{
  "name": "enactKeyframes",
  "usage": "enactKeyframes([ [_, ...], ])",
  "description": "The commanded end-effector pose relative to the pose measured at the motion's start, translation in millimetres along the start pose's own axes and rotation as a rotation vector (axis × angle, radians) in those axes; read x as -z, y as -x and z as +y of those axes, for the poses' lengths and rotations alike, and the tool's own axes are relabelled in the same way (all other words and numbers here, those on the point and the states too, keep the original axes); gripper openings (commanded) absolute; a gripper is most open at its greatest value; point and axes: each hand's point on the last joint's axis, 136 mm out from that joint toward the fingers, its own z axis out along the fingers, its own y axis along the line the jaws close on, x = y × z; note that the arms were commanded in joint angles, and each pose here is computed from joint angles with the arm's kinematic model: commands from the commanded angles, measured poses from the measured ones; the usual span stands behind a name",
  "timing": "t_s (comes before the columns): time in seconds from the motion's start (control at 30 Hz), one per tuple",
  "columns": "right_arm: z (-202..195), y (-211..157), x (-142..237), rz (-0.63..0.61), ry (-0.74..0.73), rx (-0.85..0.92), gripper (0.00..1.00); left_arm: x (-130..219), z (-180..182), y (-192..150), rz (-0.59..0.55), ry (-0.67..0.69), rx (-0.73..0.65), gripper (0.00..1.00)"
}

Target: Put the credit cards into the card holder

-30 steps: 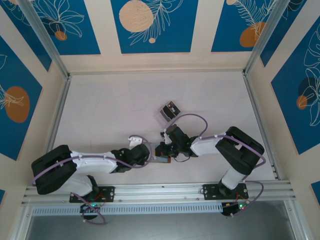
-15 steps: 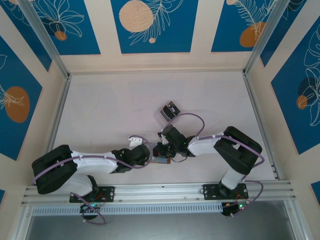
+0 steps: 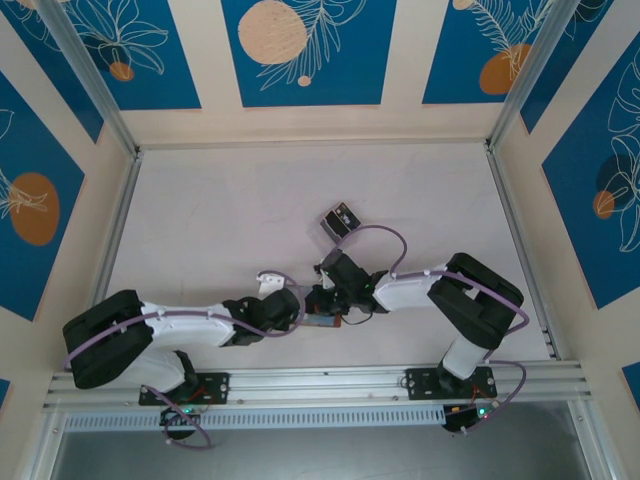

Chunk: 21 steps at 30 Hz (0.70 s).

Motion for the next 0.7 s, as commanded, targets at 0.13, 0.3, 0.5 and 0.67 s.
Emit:
enactKeyframes([
  [0.13,-46.1,-43.9,-12.7,0.149,-0.158,-0.049,0.00,24.8,-12.3,1.2,0.020,-0.099,0.009,0.29],
  [0.3,-50.4,-45.8,-14.6,0.160,-0.161,-0.058,0.00,41.0,-6.4,8.0,0.001,-0.127,0.034,0.31],
  [0.5,-49.9,-45.8,-14.1,0.160,-0.157,-0.056,0.00,45.5,16.9,5.9,-0.002,-0.072,0.036,0.29],
  [0.67,-47.9,-45.3,-12.2,0.163,-0.160,-0.044,0.01,37.7,18.7,1.9,0.024,-0.069,0.026,0.16],
])
